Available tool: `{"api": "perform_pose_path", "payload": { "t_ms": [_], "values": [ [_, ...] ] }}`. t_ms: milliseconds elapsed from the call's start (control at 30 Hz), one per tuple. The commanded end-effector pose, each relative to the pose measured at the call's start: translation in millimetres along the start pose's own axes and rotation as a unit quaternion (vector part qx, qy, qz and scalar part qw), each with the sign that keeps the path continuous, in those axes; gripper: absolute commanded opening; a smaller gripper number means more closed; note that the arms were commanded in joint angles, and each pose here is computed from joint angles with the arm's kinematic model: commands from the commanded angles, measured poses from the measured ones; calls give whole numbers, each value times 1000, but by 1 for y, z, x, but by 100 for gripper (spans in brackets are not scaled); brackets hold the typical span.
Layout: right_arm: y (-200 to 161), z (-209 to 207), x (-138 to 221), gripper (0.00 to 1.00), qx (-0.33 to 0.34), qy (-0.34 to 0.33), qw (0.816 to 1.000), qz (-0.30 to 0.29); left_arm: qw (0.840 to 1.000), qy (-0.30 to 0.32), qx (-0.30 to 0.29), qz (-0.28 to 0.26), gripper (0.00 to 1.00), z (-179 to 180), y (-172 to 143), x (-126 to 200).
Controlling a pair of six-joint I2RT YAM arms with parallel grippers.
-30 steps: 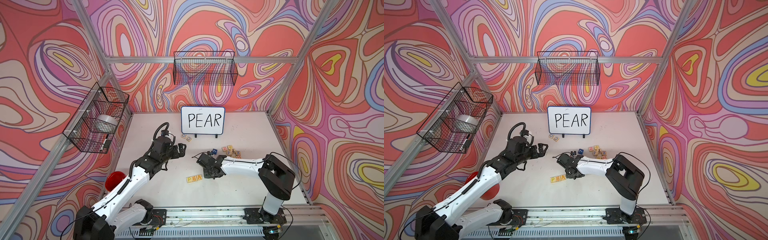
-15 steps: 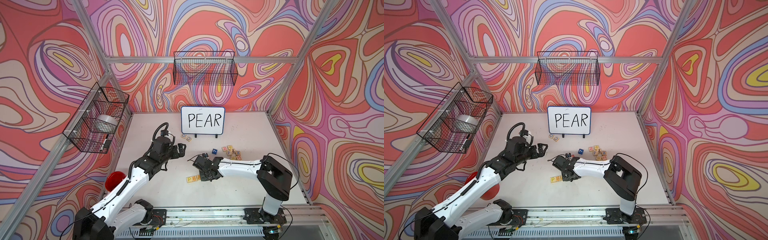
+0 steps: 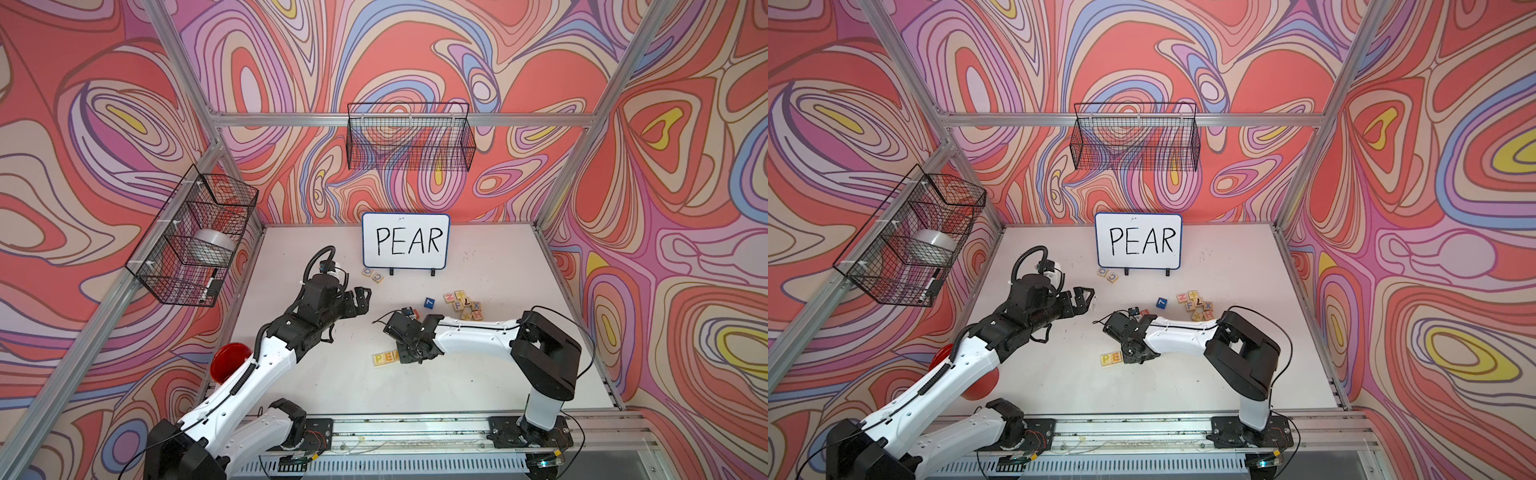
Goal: Spell the uppercase word “pear” with letter blocks
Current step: Move the letter block to the center of the board.
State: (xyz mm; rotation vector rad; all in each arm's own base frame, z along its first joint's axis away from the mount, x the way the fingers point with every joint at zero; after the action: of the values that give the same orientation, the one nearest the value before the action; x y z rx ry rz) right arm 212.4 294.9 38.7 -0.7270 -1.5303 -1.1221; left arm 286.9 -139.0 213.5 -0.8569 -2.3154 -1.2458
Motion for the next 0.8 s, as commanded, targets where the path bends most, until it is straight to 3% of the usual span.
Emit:
{"api": "perform_pose_path", "payload": {
  "t_ms": [0, 767],
  "values": [
    [5, 8, 1, 32, 7, 9, 1000, -6, 1000, 13, 2, 2, 96, 7, -3, 0],
    [10, 2, 16, 45, -11, 2, 1000, -30, 1000, 13, 2, 5, 96, 7, -3, -2]
  ]
}}
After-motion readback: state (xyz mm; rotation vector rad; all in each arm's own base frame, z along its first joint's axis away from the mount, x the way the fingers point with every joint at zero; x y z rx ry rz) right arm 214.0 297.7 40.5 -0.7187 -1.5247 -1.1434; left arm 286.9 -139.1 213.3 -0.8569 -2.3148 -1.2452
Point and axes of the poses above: each gripper's point midway between its finger pads, its own x axis back along the fingers, its own z axis along the line the jaws close on, y = z × x, the point moved 2 cm from there along x, back along the fingers, and after that the axes turned 10 degrees about x, right-handed, at the moved point
